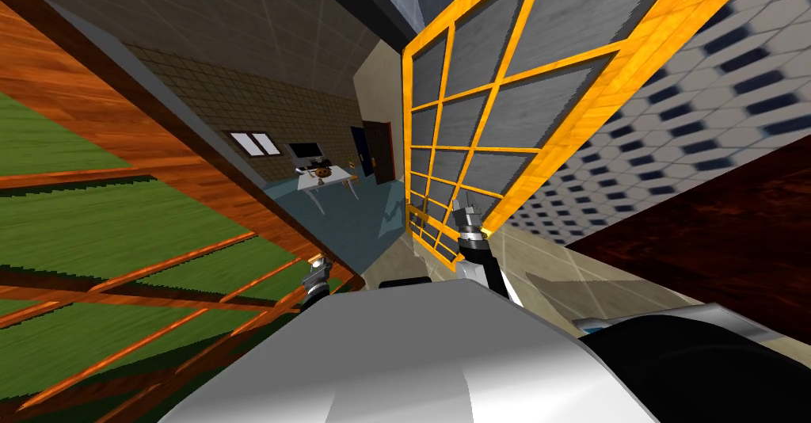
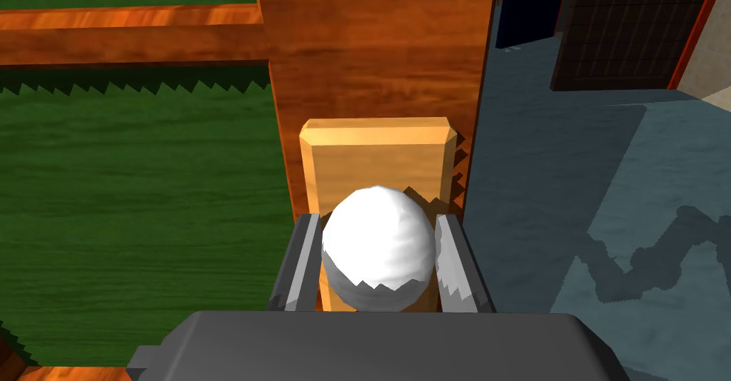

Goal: Pull the door open

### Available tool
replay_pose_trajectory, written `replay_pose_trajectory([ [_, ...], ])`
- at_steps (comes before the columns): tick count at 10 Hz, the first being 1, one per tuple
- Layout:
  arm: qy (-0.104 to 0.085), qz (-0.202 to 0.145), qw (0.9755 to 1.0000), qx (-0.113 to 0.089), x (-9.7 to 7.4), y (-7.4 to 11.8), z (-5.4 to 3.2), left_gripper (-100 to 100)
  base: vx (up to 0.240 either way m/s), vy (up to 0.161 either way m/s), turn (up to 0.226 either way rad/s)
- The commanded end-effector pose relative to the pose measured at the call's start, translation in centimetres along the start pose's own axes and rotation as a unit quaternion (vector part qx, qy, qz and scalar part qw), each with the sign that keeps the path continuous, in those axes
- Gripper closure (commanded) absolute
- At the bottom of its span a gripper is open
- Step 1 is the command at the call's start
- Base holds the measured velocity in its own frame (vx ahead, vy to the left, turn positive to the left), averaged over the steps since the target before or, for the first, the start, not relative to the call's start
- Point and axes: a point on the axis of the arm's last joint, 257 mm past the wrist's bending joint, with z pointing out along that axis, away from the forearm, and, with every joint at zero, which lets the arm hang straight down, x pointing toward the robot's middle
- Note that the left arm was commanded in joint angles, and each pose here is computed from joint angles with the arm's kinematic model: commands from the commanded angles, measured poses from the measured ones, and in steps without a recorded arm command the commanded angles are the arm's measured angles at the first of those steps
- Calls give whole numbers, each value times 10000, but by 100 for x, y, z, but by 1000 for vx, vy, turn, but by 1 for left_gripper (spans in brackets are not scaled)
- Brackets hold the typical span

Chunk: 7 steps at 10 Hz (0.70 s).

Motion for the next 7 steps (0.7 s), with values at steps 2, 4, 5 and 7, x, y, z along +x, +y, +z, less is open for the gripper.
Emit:
replay_pose_trajectory([
  [2,5,-11,9999,-126,8,68,-3,100,-60,5,-32],
  [4,12,-24,9996,-280,18,150,-9,100,-199,-10,-71],
  [5,15,-32,9993,-368,23,198,-14,100,-233,-52,-50],
  [7,16,-53,9982,-594,33,320,-32,100,-245,-14,-73],
])
